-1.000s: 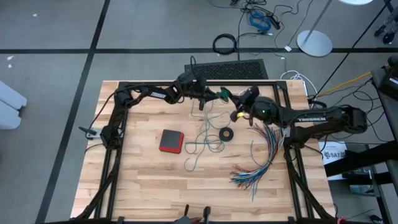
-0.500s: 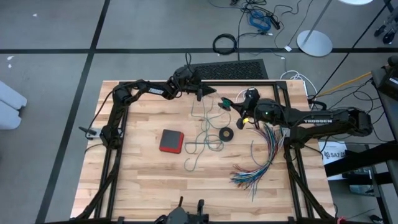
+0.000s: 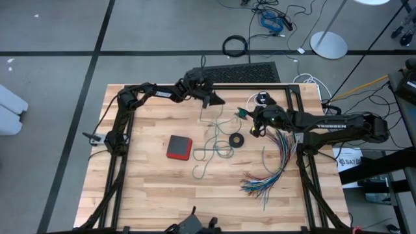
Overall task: Coiling cords
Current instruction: Coil the green wire cable on the spool
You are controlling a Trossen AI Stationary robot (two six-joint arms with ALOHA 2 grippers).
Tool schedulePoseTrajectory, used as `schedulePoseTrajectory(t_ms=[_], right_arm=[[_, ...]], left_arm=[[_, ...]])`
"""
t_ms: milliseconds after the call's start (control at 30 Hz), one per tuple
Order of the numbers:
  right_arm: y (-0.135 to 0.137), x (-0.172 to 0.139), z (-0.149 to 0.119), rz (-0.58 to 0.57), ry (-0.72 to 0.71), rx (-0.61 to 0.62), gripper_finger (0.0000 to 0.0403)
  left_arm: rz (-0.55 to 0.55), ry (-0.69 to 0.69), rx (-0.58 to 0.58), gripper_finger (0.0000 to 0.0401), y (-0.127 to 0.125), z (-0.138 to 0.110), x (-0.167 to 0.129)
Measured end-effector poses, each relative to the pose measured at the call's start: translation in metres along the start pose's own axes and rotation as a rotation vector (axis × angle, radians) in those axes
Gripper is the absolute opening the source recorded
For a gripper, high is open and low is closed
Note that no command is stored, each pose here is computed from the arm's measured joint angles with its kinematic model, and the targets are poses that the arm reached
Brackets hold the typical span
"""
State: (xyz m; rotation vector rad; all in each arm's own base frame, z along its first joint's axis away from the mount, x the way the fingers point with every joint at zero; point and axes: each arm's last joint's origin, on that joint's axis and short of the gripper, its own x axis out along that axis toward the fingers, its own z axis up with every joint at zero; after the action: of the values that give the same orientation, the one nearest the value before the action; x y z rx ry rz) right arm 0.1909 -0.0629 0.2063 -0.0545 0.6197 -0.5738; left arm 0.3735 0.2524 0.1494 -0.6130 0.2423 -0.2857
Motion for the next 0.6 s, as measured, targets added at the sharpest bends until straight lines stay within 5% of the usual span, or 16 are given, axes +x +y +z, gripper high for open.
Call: schedulePoseTrajectory(t_ms=[267, 600], right_arm=[[0.002, 0.014, -0.011, 0.025, 0.114, -0.025, 0.0], [0.011, 0.038, -0.022, 0.04, 0.19, -0.023, 0.0]], left_arm=[[0.061, 0.125, 0.08, 0.0063, -0.01, -0.014, 0.018], [0.18, 0.093, 0.2, 0.0063, -0.028, -0.016, 0.042]])
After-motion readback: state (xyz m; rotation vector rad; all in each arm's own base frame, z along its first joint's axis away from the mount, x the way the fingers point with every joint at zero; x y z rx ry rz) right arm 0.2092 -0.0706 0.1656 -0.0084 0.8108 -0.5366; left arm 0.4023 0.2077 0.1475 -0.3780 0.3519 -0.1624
